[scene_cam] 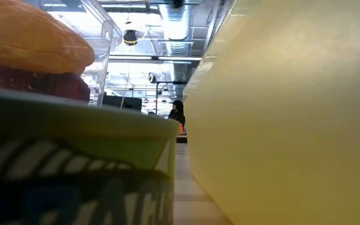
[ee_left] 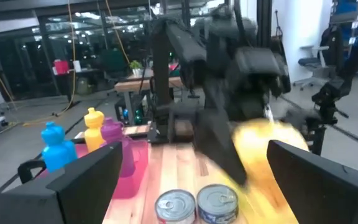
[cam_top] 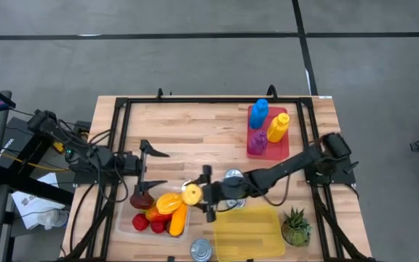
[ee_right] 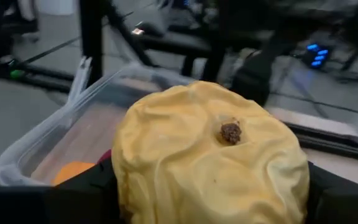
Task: Pick & Place Food Item
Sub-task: Put the yellow pear into the transparent bin, then put the red tuna can into the yellow bin
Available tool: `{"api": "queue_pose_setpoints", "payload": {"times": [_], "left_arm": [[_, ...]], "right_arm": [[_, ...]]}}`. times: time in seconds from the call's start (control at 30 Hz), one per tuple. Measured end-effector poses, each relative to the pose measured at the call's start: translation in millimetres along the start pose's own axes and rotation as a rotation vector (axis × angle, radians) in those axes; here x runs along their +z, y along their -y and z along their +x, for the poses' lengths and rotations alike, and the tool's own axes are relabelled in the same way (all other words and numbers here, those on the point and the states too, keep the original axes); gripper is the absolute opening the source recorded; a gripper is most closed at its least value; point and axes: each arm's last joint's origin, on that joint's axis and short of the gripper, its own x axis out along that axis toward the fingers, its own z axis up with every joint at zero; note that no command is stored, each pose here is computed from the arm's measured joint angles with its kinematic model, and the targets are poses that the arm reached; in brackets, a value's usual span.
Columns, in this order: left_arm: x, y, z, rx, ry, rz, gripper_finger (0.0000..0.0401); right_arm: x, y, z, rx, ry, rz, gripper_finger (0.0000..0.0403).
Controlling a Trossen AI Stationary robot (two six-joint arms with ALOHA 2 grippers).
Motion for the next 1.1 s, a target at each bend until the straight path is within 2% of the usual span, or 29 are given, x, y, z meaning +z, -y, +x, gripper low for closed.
{"api": "queue_pose_setpoints", "payload": {"times": [0.23,0.37,0.6,0.73,0.97,1.1], "left_arm": [[2,-5,-6,0.021,-0.002,-0.007,0.0380],[0,-4,-6,0.018,-0.017,0.000,0.0374],[0,-4,-6,0.017,-0.026,0.005,0.0376],[-1,-4,-6,0.016,-0.031,0.008,0.0376],[-1,-4,-6,0.016,-0.033,-0.006,0.0375],[-1,-4,-6,0.016,-0.035,-0.005,0.0375]], "right_arm": [[-18,0,58,0.087,-0.077,-0.021,0.0259],[-14,0,71,0.087,-0.131,-0.060,0.0270],[6,-3,65,0.110,-0.199,-0.072,0.0345],[12,-6,63,0.110,-0.185,-0.053,0.0379],[13,-12,60,0.117,-0.190,-0.046,0.0391],[26,-17,50,0.038,-0.163,-0.094,0.0386]]}}
